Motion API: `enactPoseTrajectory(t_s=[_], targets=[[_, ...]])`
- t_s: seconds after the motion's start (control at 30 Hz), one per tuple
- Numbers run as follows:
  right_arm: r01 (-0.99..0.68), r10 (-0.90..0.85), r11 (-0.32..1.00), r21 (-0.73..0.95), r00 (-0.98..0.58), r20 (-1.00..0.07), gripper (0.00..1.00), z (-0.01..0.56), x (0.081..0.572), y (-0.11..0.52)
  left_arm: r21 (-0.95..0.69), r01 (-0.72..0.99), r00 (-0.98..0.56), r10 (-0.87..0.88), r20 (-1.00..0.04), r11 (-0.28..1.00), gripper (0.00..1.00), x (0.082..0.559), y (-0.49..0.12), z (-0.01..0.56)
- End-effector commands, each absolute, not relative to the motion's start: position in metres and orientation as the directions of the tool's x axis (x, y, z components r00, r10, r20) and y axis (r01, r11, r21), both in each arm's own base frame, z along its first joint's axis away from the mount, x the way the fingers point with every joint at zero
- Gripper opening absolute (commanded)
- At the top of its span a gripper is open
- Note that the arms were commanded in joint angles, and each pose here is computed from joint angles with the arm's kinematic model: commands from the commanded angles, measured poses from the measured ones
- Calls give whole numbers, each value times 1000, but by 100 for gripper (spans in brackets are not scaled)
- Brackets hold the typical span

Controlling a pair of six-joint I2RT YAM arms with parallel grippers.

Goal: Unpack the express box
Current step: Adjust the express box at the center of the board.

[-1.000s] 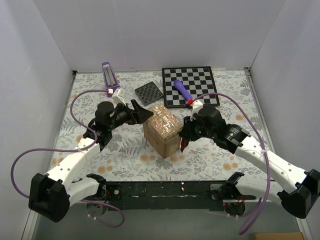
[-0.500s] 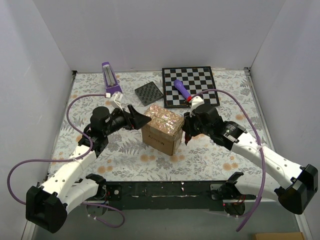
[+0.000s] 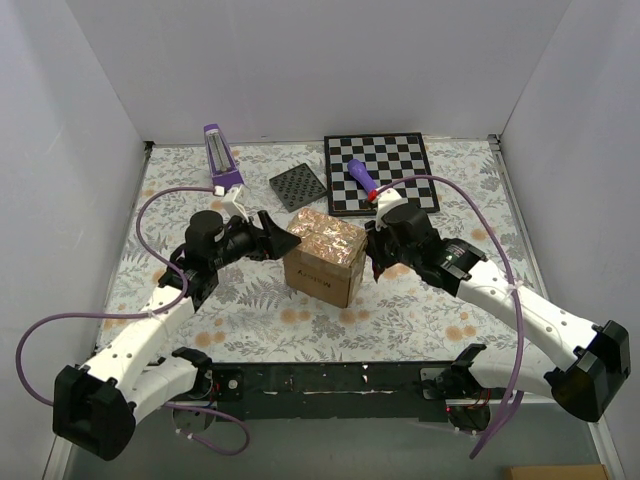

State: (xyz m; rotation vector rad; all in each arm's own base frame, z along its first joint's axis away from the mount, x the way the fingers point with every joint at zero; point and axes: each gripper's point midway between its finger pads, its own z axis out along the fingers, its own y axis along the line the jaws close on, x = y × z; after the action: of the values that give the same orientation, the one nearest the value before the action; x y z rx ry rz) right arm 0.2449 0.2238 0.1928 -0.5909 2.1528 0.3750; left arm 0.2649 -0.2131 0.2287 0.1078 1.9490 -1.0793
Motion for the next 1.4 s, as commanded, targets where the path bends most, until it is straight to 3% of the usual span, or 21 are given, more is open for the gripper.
enactPoseTrajectory(t_s=[0.0,0.3,0.43,0.67,0.8,1.13,1.37], targets=[[-557,-238,829,37,-412,-879,1,230,266,239,-641,509,-615,-278,-738,575,71,259,-222,239],[-581,-286,814,-23,-366,-886,1,234,271,239,-589,520,-545,-290,-787,619,76,272,-216,253],[-580,-287,814,-22,-368,-884,1,234,270,237,-591,528,-561,-271,-782,610,73,278,-222,252],[-585,-302,810,-37,-362,-882,1,232,269,235,-595,554,-595,-223,-772,583,52,272,-229,242],[-592,-313,805,-50,-352,-882,1,233,271,237,-591,564,-597,-210,-775,577,32,271,-230,240],[-536,-271,843,-52,-339,-901,1,256,276,227,-581,562,-582,-217,-784,589,0,265,-224,242],[-361,-52,930,68,-312,-949,1,305,269,191,-575,509,-565,-255,-785,641,0,270,-213,249]])
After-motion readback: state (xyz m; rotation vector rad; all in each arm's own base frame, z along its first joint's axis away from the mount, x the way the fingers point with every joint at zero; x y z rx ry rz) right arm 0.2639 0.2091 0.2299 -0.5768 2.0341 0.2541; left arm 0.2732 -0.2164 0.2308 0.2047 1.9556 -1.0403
